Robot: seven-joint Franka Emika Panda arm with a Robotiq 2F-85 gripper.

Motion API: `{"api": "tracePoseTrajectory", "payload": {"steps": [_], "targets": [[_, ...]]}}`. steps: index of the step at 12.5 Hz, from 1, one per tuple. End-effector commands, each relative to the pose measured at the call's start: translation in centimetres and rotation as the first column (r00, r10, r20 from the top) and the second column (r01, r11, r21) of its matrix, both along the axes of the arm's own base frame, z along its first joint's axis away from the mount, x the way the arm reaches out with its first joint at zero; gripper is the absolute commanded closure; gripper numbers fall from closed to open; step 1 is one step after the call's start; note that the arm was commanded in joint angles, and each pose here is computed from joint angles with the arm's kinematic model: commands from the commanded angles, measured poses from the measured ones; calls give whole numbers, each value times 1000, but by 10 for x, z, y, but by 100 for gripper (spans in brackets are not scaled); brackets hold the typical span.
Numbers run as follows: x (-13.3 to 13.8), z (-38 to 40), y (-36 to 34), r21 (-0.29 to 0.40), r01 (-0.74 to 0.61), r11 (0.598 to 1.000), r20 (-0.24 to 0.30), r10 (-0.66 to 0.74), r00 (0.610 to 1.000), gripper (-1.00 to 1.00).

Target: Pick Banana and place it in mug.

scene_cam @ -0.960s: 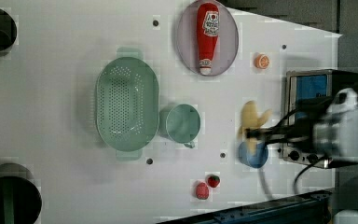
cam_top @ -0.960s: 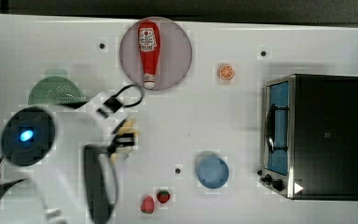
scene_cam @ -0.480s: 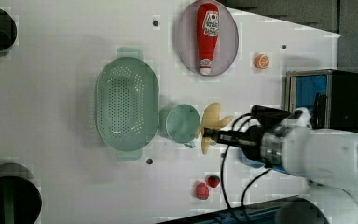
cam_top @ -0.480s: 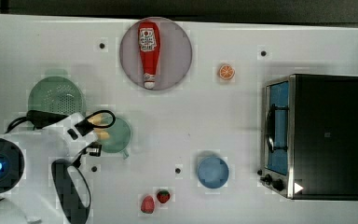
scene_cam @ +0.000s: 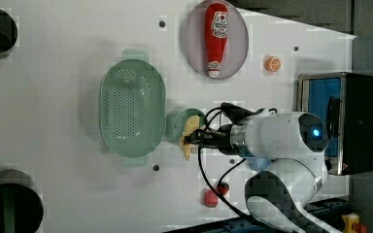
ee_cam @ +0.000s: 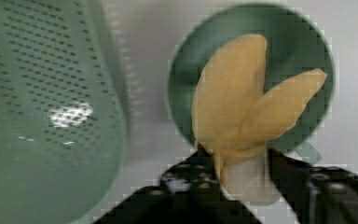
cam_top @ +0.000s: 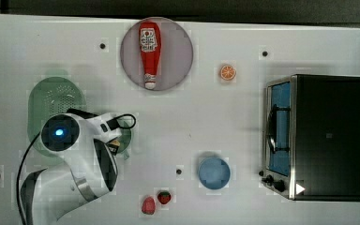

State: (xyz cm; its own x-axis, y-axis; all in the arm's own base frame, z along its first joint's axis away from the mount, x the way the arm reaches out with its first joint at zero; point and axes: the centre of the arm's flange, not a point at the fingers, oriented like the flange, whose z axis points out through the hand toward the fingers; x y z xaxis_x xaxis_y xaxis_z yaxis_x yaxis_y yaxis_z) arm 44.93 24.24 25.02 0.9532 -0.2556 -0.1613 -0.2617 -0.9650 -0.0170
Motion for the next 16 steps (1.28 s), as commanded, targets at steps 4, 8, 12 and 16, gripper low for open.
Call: {"api": "tracePoseTrajectory", "payload": {"steps": [4,8,12,16], "targets": [[18,38,-17,39,92,995,146,-97,985,-100],[36,92,-40,47,140,989,231,-147,962,-100],[48,197,-119,-13,284,959,198,-276,941,-100],[57,300,-222,-1,447,894,227,-435,871,-100]]}}
